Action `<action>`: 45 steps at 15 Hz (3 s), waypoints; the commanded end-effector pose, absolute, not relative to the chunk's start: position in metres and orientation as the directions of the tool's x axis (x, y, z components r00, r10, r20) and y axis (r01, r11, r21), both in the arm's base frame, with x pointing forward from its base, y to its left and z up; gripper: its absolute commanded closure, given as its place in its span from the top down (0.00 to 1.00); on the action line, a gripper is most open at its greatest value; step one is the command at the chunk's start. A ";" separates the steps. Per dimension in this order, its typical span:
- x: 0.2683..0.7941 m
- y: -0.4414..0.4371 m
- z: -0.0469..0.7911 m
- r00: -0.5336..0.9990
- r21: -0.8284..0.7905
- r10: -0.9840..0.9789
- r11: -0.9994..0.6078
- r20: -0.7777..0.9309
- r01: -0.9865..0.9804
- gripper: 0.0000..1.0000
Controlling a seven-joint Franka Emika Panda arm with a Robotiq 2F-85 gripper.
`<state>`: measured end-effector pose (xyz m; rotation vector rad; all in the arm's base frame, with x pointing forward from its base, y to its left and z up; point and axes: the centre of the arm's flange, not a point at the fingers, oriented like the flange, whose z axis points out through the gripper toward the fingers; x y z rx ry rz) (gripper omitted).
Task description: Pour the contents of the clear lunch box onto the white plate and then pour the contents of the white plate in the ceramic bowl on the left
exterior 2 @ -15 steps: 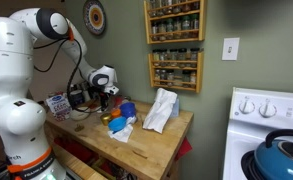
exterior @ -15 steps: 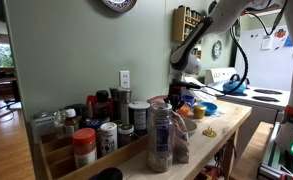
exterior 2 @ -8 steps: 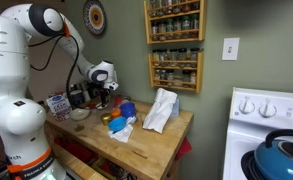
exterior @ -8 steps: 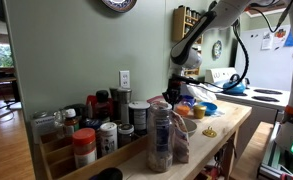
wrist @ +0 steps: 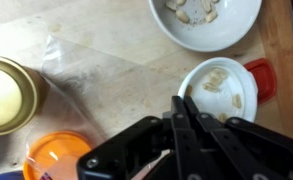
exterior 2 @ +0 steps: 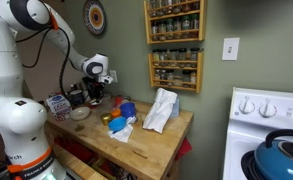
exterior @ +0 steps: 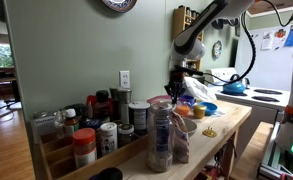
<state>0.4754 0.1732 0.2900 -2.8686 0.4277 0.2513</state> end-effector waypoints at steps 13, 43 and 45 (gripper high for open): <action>0.439 0.229 0.343 0.948 0.075 -0.133 -0.990 -0.289 -0.116 0.01; 0.427 0.380 0.309 0.886 0.757 -0.314 -0.651 -0.341 0.061 0.01; 0.427 0.383 0.309 0.890 0.788 -0.331 -0.614 -0.314 0.049 0.01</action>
